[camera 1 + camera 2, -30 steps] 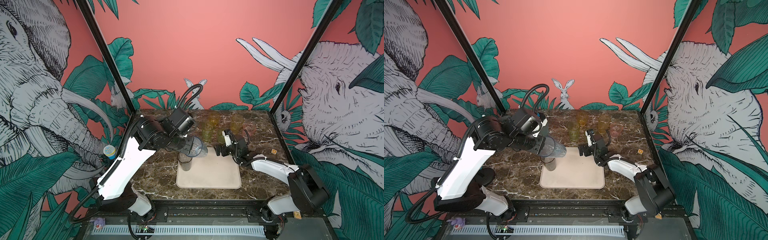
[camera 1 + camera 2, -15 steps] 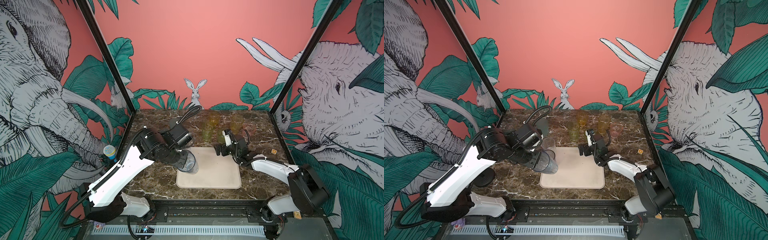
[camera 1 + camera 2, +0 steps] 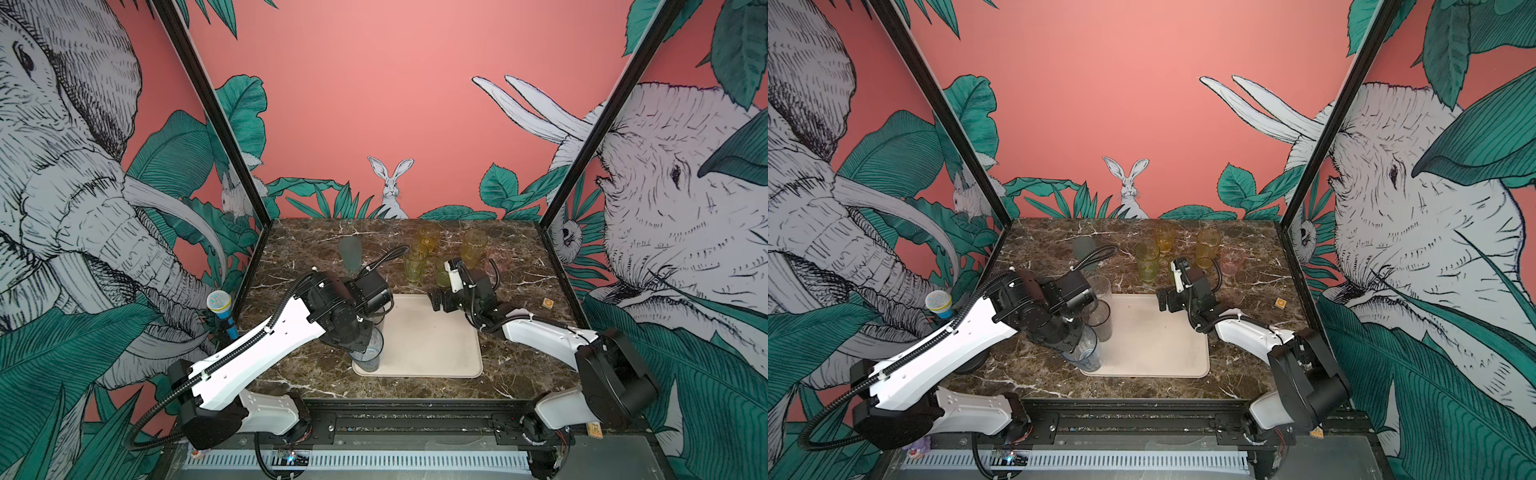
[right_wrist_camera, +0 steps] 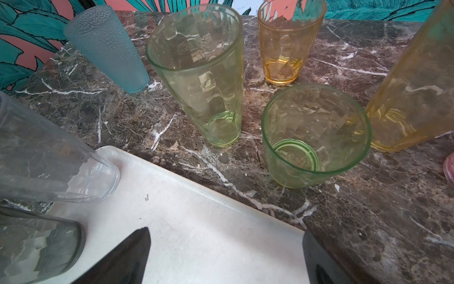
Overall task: Place the glasses into the tray
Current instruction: Place the glass on the tray.
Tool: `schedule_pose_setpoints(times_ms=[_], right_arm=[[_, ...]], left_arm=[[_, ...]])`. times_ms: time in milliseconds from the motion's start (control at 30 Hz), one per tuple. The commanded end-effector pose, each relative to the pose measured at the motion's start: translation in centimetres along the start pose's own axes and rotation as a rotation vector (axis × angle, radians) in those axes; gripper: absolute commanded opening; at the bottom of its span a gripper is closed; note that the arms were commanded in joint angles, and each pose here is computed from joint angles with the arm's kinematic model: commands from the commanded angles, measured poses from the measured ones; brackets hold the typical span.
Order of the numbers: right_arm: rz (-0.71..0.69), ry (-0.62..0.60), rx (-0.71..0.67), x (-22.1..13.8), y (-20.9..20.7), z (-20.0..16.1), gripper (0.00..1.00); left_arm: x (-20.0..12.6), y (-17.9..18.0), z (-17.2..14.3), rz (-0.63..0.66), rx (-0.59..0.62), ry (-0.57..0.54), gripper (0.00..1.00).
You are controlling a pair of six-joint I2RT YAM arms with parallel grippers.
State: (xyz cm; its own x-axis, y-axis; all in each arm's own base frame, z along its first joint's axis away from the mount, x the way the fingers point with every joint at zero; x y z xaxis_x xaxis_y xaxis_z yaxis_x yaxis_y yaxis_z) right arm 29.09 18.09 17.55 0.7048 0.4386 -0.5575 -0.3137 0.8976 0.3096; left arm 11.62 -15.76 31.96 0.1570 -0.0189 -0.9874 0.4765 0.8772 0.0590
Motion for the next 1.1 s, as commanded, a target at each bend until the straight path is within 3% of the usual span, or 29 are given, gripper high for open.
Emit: schedule_pose_setpoints(times_ms=[0, 367, 600, 1067], right_arm=[[0.013, -0.030, -0.013, -0.2, 0.3, 0.4, 0.99], [0.008, -0.022, -0.013, -0.2, 0.2, 0.3, 0.99], [0.010, -0.011, -0.009, -0.1, 0.3, 0.3, 0.99], [0.013, 0.007, -0.005, 0.2, 0.3, 0.2, 0.99]], left_arm=[[0.9, 0.1, -0.3, 0.012, -0.040, -0.005, 0.00], [5.1, -0.6, 0.1, 0.026, -0.054, 0.002, 0.00], [6.3, -0.6, 0.5, 0.081, -0.054, 0.017, 0.00], [8.7, 0.0, 1.2, 0.054, -0.095, 0.025, 0.00]])
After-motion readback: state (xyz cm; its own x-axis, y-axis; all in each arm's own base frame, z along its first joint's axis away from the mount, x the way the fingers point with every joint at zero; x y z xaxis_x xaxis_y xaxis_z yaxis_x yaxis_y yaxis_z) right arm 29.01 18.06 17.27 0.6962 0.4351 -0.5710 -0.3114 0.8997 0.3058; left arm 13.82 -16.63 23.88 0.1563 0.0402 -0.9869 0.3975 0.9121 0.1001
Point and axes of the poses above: each gripper's point midway between its finger pads, its own x axis out along the fingers, its own y axis along the line the jaws close on, z = x × y, the point moved 9 cm from there along -x, back along the fingers, and after that the axes turned 10 degrees about x, right-handed, at the moved point
